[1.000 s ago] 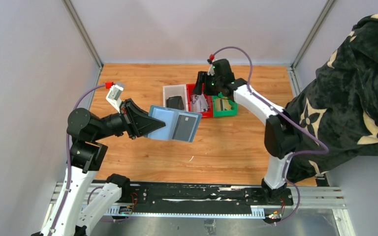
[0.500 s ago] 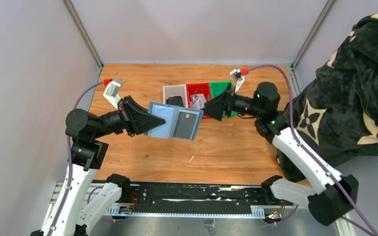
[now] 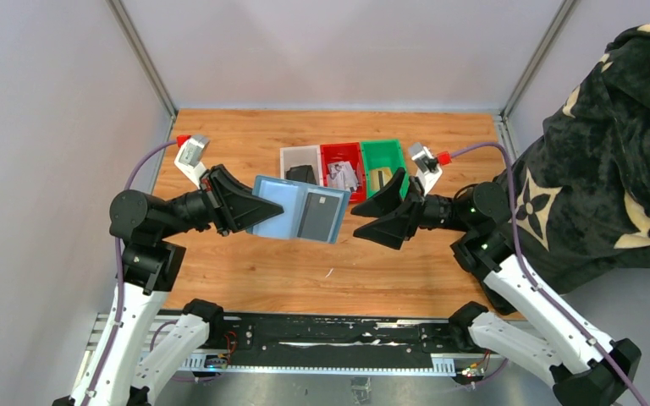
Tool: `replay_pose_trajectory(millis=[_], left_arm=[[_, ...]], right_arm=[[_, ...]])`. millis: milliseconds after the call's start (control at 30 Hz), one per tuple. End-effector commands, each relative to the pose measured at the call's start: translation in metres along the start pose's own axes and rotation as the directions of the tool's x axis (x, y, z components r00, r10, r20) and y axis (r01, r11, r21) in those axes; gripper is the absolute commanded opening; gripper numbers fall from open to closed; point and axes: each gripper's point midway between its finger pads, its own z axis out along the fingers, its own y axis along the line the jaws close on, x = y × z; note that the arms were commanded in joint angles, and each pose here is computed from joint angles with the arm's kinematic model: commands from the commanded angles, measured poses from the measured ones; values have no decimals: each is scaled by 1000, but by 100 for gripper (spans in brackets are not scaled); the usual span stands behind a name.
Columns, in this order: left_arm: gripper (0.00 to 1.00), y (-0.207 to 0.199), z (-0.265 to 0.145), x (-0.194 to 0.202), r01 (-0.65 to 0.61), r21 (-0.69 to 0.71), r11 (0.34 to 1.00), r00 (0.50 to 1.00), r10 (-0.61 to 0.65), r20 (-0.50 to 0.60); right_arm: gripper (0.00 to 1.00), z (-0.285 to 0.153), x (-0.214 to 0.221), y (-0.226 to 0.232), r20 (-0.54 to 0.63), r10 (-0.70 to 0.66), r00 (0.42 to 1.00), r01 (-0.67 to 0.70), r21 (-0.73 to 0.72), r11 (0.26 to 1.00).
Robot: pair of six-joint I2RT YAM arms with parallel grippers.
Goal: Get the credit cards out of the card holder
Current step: Remove the credit card from the card holder.
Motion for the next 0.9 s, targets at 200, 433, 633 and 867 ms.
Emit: replay_pose_trajectory(millis=[200,433,633,867], left_arm=[[0,-19,0,-9,-42,43,998,999,41,8],[0,-25,-2,-8,-44,55,997,999,44,0],[0,-27,-3,-6,-51,65,997,999,51,-12],[0,-29,-3,-7,-50,68,996,999,51,-11]], right_arm=[[60,40,-4,24,-11,-30,999,29,-114,993],[28,44,-3,29,-4,-42,999,41,-151,988],[22,40,6,33,-16,-65,998,61,-177,982],[15,41,7,35,-30,-71,997,63,-208,976]])
